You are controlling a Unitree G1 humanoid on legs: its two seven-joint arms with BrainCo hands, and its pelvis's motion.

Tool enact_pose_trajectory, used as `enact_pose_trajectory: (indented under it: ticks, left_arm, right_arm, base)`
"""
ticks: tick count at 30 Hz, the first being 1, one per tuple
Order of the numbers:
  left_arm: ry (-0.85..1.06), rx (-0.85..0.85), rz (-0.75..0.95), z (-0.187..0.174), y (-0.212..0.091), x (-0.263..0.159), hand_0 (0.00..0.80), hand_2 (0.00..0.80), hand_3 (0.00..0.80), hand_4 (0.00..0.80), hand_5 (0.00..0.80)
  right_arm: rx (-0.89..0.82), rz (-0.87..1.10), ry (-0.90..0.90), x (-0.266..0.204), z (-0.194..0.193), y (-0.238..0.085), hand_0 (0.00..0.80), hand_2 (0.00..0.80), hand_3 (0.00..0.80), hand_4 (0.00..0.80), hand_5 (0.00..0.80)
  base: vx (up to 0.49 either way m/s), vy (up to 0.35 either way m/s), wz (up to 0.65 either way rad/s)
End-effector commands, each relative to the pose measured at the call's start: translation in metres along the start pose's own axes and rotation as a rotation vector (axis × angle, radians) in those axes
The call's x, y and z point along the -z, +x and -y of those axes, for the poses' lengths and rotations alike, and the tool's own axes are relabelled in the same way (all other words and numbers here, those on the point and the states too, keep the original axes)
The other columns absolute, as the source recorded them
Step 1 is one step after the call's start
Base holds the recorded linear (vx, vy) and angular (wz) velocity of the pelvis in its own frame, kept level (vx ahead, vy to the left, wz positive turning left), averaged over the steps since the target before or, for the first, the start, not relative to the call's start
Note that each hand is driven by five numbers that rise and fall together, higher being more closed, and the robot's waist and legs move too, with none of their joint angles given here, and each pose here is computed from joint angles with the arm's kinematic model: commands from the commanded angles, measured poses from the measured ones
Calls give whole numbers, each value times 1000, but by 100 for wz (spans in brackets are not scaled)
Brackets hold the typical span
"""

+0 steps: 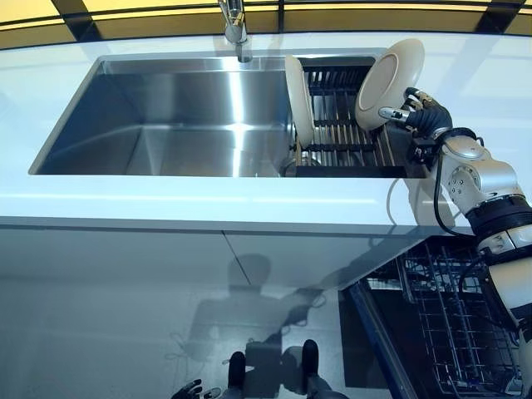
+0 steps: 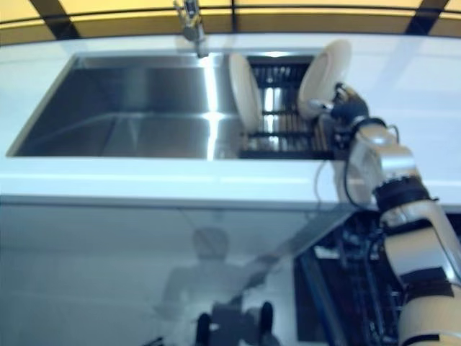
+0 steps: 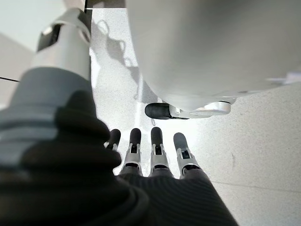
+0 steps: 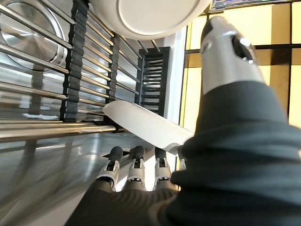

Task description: Take plates into dishwasher

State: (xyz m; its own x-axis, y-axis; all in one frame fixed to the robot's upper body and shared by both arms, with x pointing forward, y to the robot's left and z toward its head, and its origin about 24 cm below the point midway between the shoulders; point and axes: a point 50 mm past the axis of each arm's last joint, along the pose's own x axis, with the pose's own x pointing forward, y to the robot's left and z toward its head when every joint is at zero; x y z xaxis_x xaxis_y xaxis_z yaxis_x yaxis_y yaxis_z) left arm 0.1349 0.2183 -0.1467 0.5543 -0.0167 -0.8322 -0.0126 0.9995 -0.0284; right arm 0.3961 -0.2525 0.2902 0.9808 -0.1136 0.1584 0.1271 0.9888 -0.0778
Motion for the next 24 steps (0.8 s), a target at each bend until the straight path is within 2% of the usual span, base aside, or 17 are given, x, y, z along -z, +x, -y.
enact_pose_trajectory:
  ticks: [1,17,24]
  left_arm:
    - [27,-21,40,-10,1,-13,0,0,0,0,0]
    - [75,-32,1,-13,0,-8,0,0,0,0,0]
    - [95,-97,-126,-20,-3,9,0,0,0,0,0]
  right_arm:
    - [50,113,-11,-43,9,1,0,0,0,0,0]
    - [79,88,-4,-38,24,-2,0,0,0,0,0]
    - [93,31,10,-23,34,-2,0,0,0,0,0]
  base:
    - [0,0,0]
    - [0,0,0]
    - [2,10,-7]
